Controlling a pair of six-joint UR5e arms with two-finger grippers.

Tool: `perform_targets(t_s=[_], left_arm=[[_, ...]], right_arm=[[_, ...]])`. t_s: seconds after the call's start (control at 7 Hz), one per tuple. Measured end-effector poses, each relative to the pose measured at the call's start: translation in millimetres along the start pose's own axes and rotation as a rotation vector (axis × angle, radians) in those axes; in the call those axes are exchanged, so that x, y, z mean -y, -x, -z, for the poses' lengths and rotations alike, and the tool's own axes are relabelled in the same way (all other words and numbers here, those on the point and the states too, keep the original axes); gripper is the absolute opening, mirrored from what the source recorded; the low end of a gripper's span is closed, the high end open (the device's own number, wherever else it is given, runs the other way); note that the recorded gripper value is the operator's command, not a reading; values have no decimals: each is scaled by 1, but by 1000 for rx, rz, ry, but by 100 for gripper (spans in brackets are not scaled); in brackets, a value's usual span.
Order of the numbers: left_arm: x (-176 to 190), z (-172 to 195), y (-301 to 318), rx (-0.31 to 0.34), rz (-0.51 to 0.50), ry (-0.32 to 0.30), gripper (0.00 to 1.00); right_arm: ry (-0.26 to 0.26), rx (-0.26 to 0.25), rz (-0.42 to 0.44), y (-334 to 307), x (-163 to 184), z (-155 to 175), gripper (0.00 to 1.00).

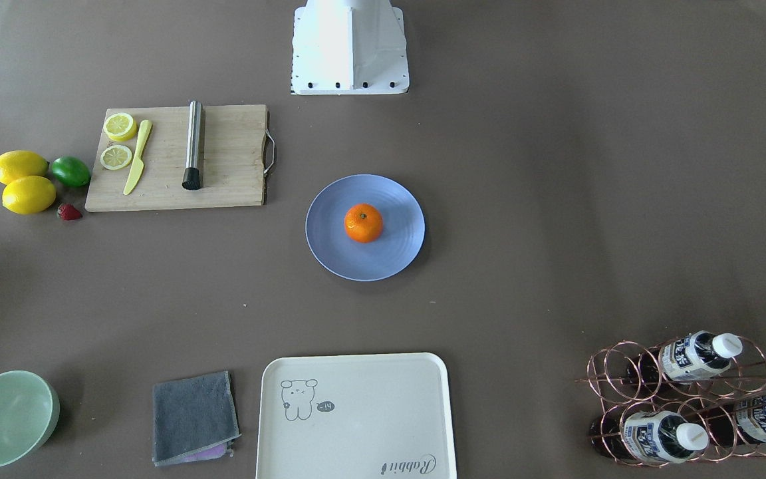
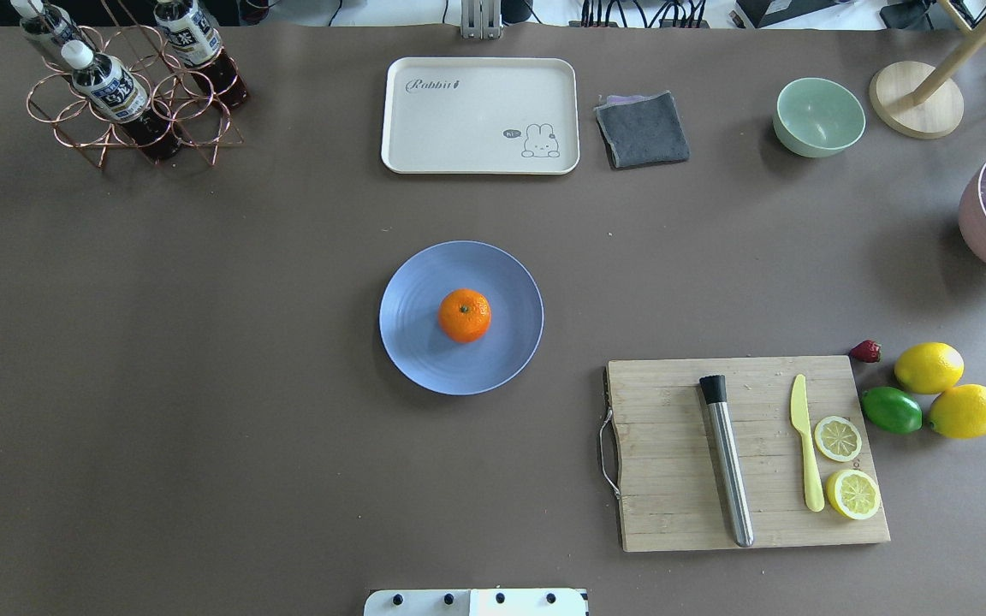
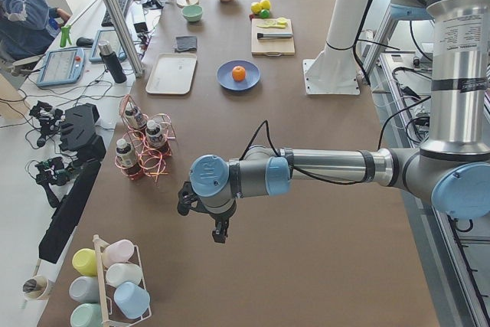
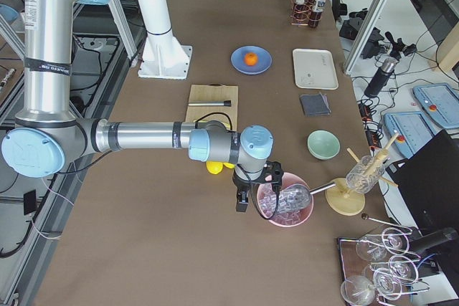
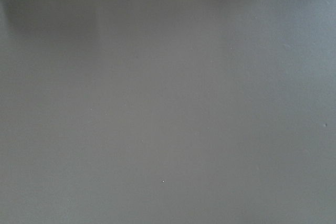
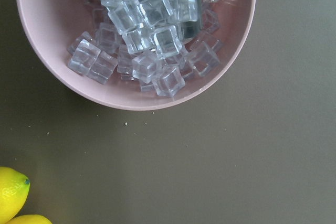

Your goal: Pick orange to plate

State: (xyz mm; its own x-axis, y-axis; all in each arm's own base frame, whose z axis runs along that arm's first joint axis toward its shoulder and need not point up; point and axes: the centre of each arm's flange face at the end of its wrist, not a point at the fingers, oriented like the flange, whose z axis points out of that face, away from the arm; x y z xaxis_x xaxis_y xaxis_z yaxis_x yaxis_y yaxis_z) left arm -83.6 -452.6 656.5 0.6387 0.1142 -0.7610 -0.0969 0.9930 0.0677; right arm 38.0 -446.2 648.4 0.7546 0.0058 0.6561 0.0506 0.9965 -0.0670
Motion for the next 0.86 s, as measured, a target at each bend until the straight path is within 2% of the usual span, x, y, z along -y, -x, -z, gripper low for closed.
perform_targets(t_s=[0.86], left_arm=[[-10,1,6,-9,20,-7,98]], right_arm=[[1,2,11,4,1,0,100]])
